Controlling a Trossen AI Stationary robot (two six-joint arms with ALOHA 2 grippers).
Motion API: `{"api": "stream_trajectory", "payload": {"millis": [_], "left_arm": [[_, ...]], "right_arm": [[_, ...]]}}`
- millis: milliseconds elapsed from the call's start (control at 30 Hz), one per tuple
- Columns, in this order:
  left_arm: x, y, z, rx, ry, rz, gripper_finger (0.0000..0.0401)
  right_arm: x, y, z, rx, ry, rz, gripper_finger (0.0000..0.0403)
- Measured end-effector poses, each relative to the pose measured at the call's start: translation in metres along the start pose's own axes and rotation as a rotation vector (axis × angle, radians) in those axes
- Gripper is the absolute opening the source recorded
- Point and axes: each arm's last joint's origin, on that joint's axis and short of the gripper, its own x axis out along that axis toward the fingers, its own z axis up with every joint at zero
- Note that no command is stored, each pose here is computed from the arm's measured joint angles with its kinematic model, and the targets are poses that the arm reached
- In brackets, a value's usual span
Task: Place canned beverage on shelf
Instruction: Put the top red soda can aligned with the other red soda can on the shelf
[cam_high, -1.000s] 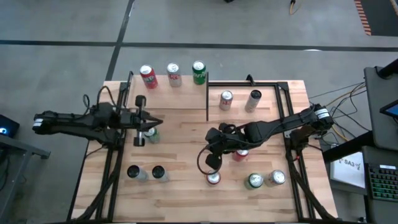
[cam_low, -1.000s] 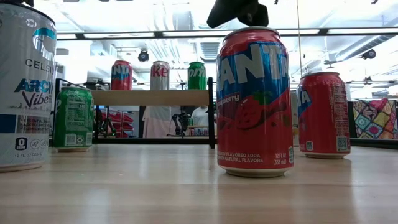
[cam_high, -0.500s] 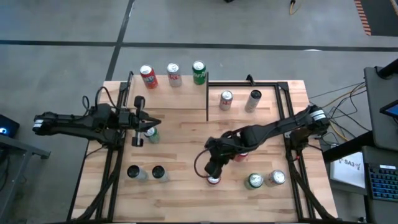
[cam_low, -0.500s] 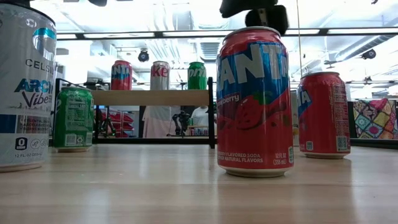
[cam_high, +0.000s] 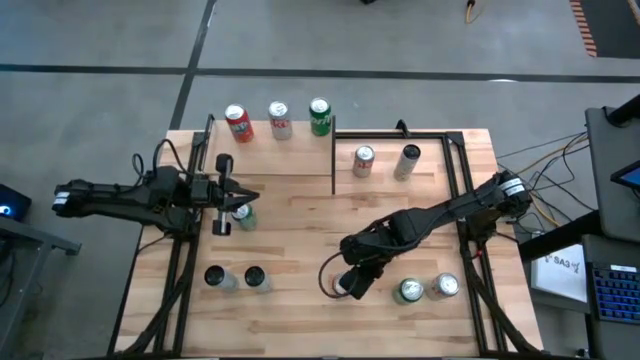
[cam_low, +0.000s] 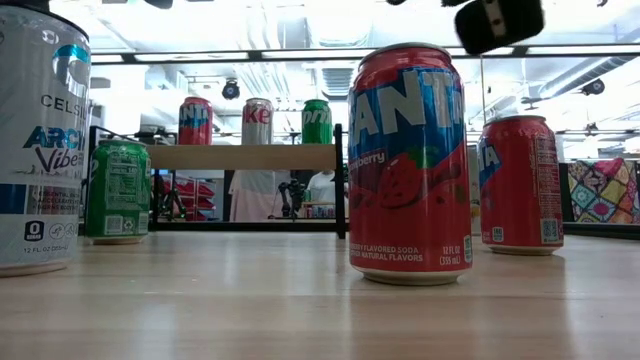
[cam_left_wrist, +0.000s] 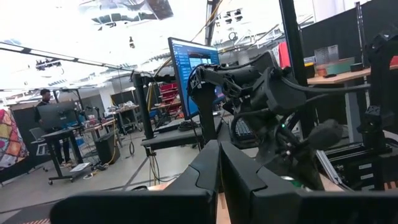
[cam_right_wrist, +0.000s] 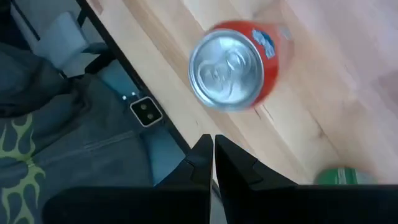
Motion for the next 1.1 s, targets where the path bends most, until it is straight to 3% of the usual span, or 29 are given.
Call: {"api": "stream_trajectory", "payload": {"millis": [267,533,767,1100], "left_arm": [[0.0,0.0,0.002,0.0,-0.005,0.001,0.0],[0.0,0.001,0.002,0.008,-0.008,0.005,0.0],[0.0,0.007,0.014,0.024,-0.023,0.144,0.0],[0.001,0.01,0.019,0.025,-0.028,0.178,0.0]], "right_arm": [[-0.008,-0.011,-0.008,0.084,0.047,-0.104,0.0009],[-0.021,-0.024,-0.015,0.18,0.076,-0.289,0.0009],[-0.052,-0.025,-0.02,0.212,-0.005,-0.477,0.0009],[-0.063,-0.027,-0.013,0.148,-0.054,-0.515,0.0009]]}}
